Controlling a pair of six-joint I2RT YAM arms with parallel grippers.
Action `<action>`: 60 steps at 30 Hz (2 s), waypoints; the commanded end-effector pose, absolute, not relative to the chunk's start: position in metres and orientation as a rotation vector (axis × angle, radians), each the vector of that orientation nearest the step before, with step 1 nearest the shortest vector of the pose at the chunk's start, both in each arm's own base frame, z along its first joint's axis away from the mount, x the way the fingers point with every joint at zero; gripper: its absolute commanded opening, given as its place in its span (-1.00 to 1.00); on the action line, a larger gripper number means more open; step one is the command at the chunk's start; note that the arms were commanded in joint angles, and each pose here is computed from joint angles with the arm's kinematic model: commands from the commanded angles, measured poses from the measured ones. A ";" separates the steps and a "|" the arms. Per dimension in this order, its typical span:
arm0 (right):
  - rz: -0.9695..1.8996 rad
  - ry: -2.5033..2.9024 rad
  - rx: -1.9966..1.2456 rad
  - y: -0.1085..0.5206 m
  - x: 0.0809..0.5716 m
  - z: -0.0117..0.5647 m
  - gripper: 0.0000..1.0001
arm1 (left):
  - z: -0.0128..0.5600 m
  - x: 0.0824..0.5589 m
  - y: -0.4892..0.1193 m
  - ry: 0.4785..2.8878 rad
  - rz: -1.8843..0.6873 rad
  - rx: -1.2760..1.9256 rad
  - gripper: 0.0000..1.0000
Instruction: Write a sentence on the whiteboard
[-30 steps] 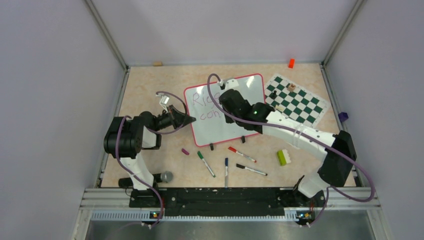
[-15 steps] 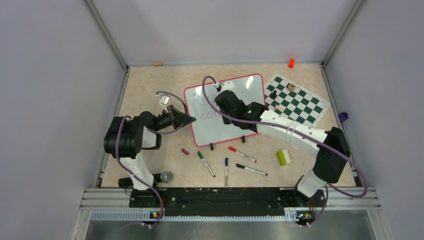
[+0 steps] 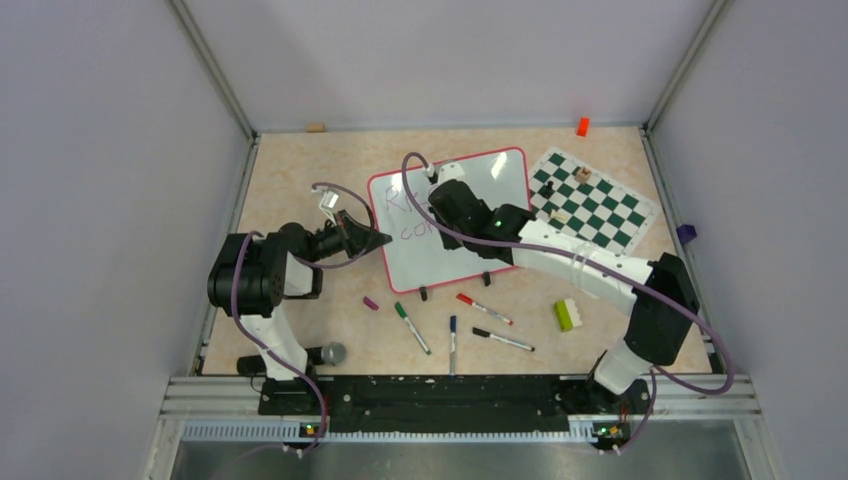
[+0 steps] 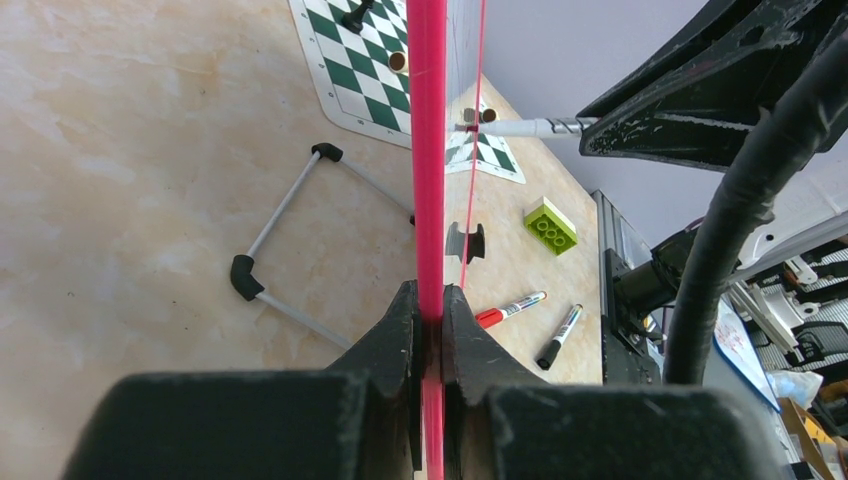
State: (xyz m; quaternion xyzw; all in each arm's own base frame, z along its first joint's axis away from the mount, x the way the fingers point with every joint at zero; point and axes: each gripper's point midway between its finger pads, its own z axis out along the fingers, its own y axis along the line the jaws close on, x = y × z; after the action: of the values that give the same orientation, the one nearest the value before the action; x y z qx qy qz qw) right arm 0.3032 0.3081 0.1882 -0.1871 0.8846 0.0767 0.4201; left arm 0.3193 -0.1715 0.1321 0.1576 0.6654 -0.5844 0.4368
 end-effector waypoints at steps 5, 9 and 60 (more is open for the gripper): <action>0.180 2.234 -0.484 0.301 0.299 0.182 -1.00 | 0.142 0.316 -0.176 1.564 -1.410 0.523 -1.00; 0.133 2.229 -0.466 0.292 0.302 0.184 -1.00 | 0.142 0.316 -0.176 1.565 -1.410 0.523 -1.00; 0.164 2.259 -0.441 0.284 0.292 0.178 -1.00 | 0.142 0.315 -0.177 1.564 -1.410 0.524 -1.00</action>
State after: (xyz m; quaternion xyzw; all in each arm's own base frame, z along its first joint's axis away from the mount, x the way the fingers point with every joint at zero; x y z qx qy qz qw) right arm 0.2898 0.2898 0.1672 -0.1925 0.8981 0.0557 0.3914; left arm 0.3193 -0.1715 0.1321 0.1576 0.6654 -0.5844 0.4368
